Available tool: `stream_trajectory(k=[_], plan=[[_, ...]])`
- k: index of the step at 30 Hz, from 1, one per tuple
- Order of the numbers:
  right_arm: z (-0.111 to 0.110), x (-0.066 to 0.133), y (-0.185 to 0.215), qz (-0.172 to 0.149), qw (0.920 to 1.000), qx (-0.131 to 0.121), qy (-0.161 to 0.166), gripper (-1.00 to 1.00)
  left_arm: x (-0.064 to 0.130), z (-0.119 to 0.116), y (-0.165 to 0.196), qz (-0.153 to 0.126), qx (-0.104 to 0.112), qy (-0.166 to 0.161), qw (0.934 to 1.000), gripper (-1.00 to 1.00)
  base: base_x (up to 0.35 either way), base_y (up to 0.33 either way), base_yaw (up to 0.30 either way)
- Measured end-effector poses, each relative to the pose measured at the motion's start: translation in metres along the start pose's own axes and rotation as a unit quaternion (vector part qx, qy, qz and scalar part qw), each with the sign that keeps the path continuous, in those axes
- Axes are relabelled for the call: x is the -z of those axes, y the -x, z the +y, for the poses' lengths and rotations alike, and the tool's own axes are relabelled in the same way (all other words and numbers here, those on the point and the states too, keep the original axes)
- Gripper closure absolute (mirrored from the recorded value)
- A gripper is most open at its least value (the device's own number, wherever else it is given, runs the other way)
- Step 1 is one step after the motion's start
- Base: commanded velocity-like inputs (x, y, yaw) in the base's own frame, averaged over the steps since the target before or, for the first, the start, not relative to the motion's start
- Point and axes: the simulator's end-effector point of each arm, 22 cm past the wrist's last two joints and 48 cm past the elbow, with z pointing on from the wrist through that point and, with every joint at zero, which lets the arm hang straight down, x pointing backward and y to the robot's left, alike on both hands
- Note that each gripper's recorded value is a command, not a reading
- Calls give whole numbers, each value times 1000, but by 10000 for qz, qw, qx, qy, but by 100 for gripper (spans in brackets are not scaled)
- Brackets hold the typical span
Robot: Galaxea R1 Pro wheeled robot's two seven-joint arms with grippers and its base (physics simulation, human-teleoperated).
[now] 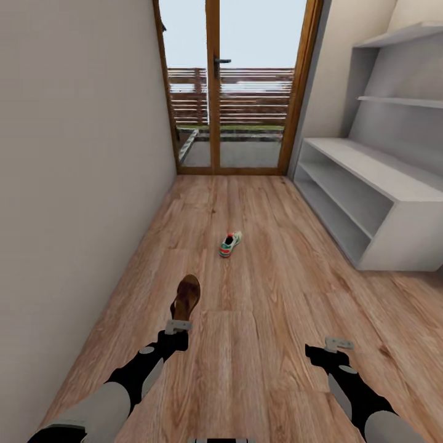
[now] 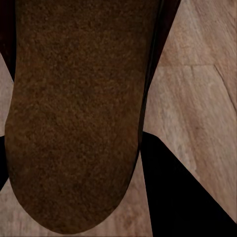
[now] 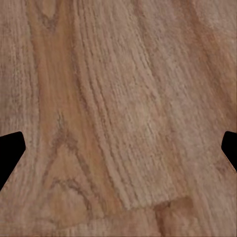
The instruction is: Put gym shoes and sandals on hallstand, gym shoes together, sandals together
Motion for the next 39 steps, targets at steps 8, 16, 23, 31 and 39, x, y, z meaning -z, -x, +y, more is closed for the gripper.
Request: stream_trajectory(k=[8,16,23,31,39], plan=[[14,1,-8,0,10000,-31,75,-100,1,5,-2,11,4,27,10000,100,350,0,0],[25,2,-12,20,9999,-65,141,-100,1,6,-2,20,6,36,10000,100,350,0,0],[38,4,-13,-9,9997,-107,220,-100,1,6,2,-31,-3,38,10000,100,350,0,0],[55,6,-10,-173,9992,-180,316,-100,1,12,31,-359,106,107,9992,100,350,0,0],[59,7,-10,-192,9990,-197,340,-100,5,22,66,-720,93,180,9972,100,350,0,0]])
